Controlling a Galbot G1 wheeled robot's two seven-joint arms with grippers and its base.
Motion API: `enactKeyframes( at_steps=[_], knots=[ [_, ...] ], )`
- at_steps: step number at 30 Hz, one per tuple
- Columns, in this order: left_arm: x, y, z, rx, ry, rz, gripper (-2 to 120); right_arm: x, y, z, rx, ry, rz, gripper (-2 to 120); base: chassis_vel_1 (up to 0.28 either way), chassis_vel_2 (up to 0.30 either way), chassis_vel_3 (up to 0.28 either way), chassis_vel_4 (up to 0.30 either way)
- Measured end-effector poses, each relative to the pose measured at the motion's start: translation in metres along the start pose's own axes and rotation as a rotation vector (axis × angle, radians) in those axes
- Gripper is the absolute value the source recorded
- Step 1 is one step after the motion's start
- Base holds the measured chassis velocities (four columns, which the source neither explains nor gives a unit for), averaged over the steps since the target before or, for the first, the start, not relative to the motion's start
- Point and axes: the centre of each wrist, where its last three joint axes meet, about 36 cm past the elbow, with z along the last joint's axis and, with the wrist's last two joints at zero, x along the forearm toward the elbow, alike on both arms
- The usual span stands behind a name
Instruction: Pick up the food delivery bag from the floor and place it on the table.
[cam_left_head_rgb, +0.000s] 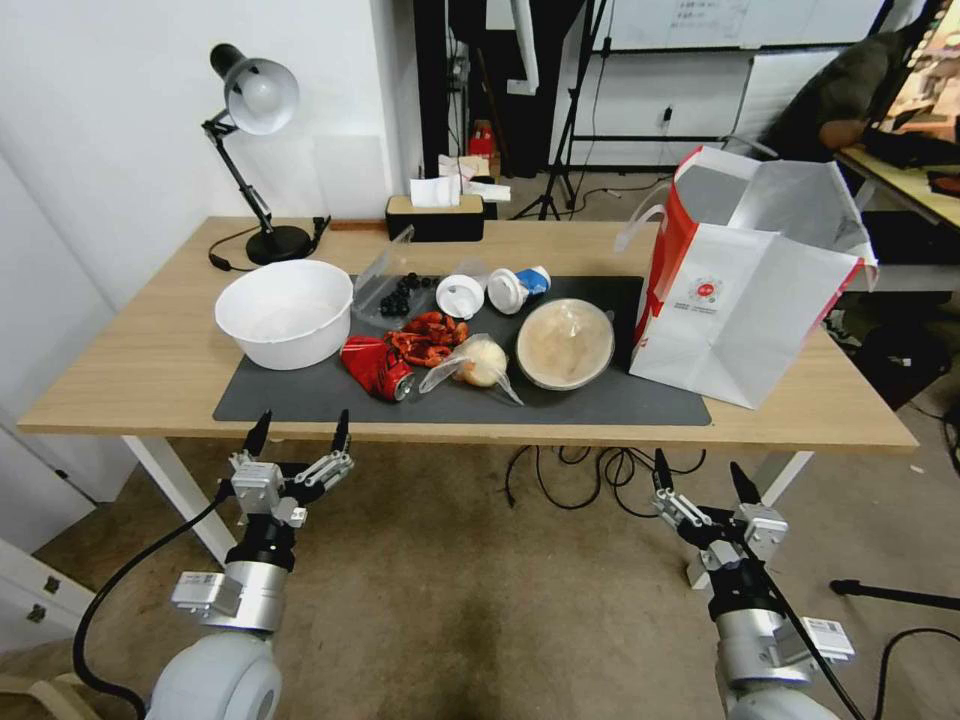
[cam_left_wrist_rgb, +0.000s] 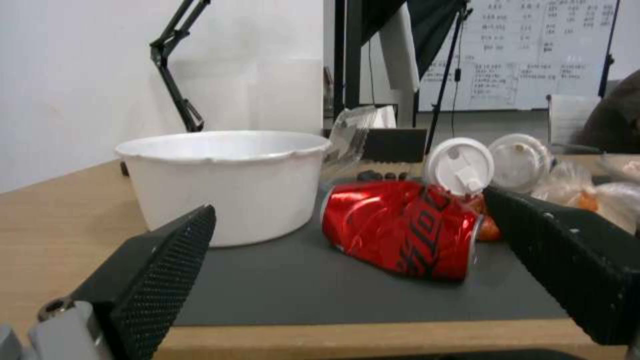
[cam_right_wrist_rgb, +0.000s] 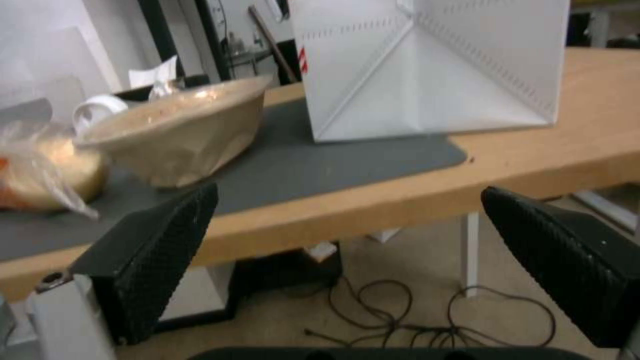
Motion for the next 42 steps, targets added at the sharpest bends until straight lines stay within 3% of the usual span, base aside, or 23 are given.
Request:
enactKeyframes(
  at_steps=[8, 42],
  knots=[
    [0.0069, 0.0067, 0.0083, -0.034, 0.046, -0.011, 100, -0.003, -0.0043, 0.0081, 0.011, 0.028, -0.042, 100, 0.0, 0.0, 0.0, 0.0],
    [0.006, 0.0063, 0.007, -0.023, 0.046, -0.011, 100, -0.008, -0.0091, 0.0035, 0.024, 0.031, -0.065, 100, 0.0, 0.0, 0.0, 0.0]
  ],
)
